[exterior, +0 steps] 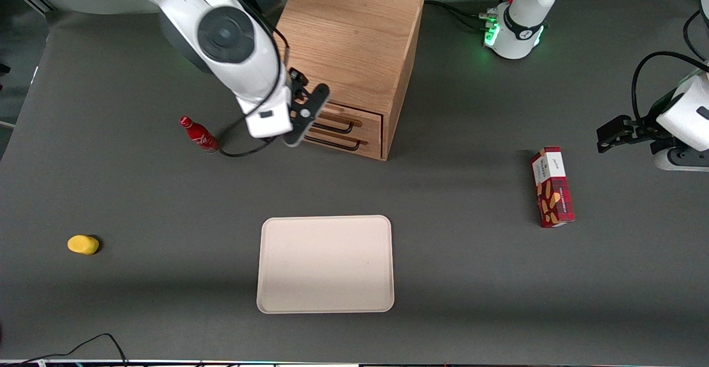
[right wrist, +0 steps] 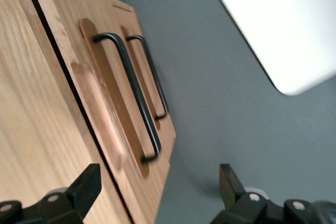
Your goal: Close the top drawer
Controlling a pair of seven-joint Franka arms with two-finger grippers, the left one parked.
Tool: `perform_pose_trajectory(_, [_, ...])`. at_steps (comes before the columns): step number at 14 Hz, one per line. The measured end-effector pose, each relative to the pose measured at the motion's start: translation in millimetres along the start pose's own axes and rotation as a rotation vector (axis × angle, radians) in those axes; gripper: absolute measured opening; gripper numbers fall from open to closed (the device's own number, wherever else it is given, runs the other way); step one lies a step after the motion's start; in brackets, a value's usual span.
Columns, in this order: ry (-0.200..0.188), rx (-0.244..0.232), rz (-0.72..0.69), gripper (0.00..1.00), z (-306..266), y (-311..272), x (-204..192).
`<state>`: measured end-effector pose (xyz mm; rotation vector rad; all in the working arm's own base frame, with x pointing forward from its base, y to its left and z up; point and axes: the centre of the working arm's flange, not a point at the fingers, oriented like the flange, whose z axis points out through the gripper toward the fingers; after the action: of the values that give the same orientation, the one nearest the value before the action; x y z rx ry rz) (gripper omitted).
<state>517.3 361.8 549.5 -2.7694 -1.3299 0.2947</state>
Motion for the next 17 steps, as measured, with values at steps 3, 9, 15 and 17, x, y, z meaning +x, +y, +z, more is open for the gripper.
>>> perform_pose_trajectory(3, [0.063, -0.07, 0.269, 1.0, -51.9, 30.7, -42.1])
perform_pose_trajectory(9, [0.123, -0.137, 0.746, 1.0, -100.4, 161.4, -153.4])
perform_pose_trajectory(15, [0.099, -0.11, 0.892, 1.0, -85.5, 226.7, -202.6])
perform_pose_trajectory(17, [0.134, -0.073, 0.908, 1.0, -73.5, 233.6, -208.3])
